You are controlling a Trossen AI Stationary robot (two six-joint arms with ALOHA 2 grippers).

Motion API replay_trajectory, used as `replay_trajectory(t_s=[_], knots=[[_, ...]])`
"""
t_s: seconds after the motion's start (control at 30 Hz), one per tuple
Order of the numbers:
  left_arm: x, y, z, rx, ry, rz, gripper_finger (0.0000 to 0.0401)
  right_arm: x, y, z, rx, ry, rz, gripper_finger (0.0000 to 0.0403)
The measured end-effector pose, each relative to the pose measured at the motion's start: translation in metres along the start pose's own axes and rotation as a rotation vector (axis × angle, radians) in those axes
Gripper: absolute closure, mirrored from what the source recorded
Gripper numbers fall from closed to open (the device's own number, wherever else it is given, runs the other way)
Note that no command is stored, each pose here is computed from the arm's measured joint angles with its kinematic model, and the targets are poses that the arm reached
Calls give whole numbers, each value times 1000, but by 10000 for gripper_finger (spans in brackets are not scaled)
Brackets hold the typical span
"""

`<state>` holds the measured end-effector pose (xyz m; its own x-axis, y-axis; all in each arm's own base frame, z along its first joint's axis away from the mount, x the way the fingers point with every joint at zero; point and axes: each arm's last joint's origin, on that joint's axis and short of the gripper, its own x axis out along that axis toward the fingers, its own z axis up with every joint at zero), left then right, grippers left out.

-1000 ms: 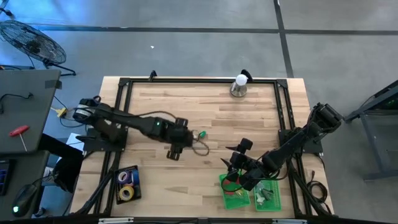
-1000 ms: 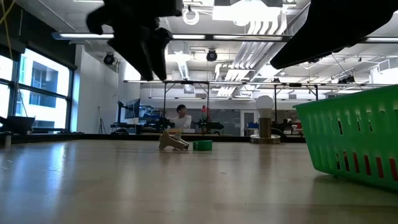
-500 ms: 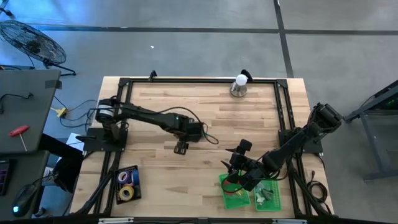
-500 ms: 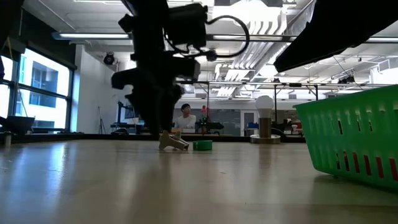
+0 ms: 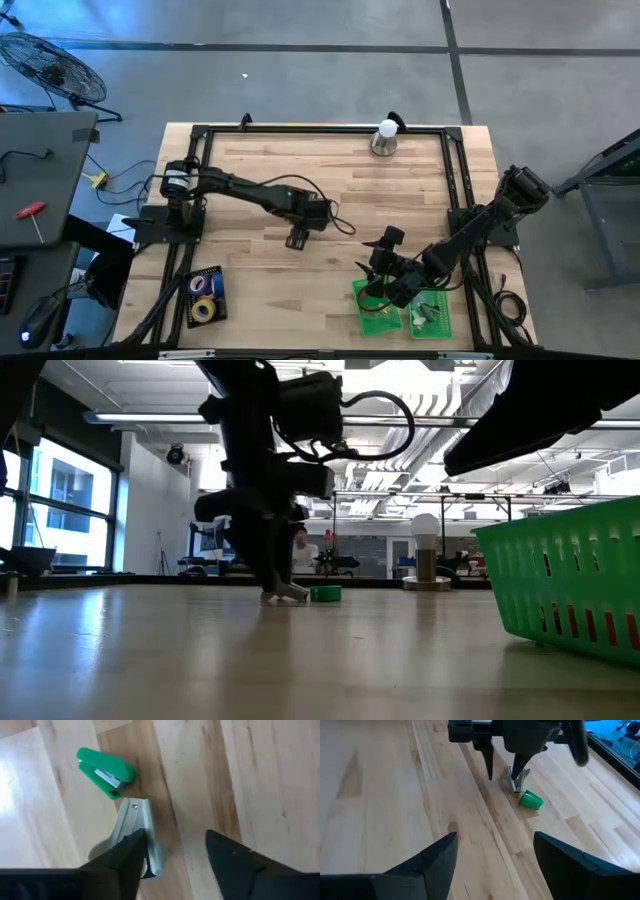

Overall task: Pick and place Stapler, Stapler remover, tape
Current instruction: Put the gray staple remover into the right green bin

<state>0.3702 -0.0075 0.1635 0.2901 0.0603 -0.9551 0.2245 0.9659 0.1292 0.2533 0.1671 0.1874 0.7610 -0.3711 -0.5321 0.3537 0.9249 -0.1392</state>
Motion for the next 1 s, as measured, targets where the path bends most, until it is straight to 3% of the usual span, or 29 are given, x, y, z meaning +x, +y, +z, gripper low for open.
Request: replay_trajectory(t_s=[0.1, 0.2, 0.27, 0.5, 1.0], knots=[[0, 1, 0, -8, 0, 3, 263, 0, 0, 0, 0, 0, 0, 151], [0, 1, 0, -15, 1, 2, 358, 0, 0, 0, 1, 0, 0, 151], [0, 3, -1, -40, 7, 2, 385, 0, 0, 0, 1, -1, 0, 151], [-2, 4, -2, -97, 15, 29, 396, 0, 0, 0, 1, -1, 1, 151], [-15, -27, 0, -24, 27, 96, 400, -2, 2, -1, -4, 0, 10, 151]])
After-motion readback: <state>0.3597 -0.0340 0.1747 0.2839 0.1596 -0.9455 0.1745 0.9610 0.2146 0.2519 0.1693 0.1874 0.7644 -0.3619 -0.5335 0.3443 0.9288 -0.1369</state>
